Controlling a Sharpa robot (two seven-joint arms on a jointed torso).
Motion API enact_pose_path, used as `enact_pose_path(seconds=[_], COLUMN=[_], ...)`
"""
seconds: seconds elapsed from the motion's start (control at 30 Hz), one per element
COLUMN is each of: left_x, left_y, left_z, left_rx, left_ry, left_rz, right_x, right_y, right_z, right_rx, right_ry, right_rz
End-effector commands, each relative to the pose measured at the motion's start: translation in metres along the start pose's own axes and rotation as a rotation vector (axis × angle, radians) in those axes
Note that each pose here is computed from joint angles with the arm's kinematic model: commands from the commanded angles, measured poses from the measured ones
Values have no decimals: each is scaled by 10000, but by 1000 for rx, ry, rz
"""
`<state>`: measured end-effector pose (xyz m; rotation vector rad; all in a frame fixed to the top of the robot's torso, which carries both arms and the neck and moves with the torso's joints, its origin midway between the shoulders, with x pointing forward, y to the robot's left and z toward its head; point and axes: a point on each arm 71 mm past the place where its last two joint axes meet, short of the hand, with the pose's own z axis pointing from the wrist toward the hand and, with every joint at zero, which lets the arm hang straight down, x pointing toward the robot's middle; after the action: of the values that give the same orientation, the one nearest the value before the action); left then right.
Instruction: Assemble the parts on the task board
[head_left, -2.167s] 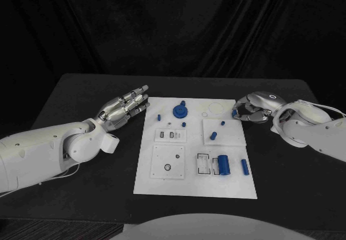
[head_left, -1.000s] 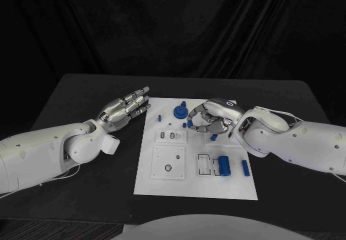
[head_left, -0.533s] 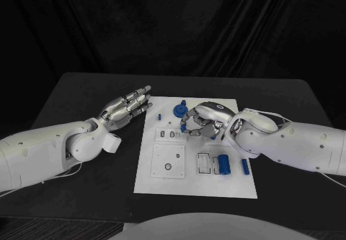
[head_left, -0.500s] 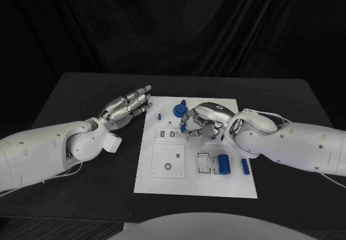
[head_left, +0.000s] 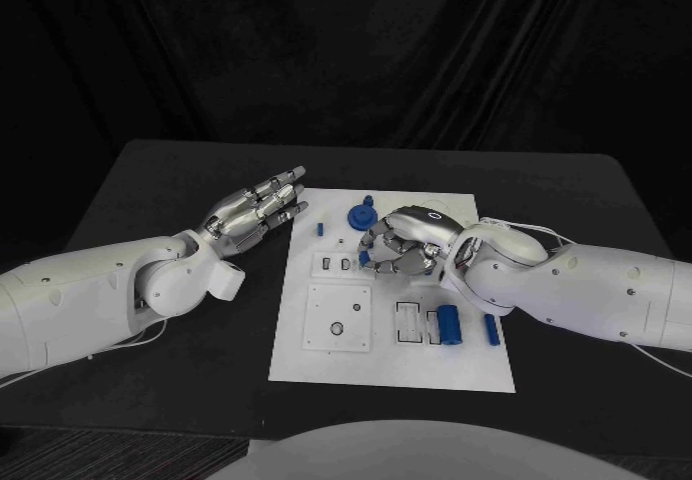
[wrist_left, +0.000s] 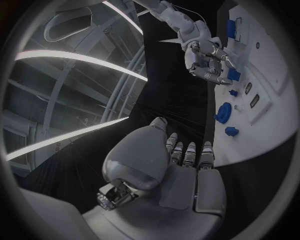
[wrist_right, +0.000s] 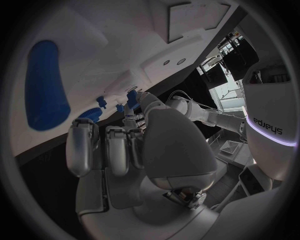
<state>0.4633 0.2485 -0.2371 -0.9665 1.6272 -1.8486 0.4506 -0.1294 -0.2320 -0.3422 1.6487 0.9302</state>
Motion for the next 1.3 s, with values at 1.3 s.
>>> enact_pose_path(seconds=[1.3], left_x=[31], left_y=[19], left_z=[33], left_rx=[-3], left_ry=[34], left_rz=[-15], right_x=[120], right_y=[-42], right_z=[43], right_rx=[61], right_ry=[70], right_rz=[-39])
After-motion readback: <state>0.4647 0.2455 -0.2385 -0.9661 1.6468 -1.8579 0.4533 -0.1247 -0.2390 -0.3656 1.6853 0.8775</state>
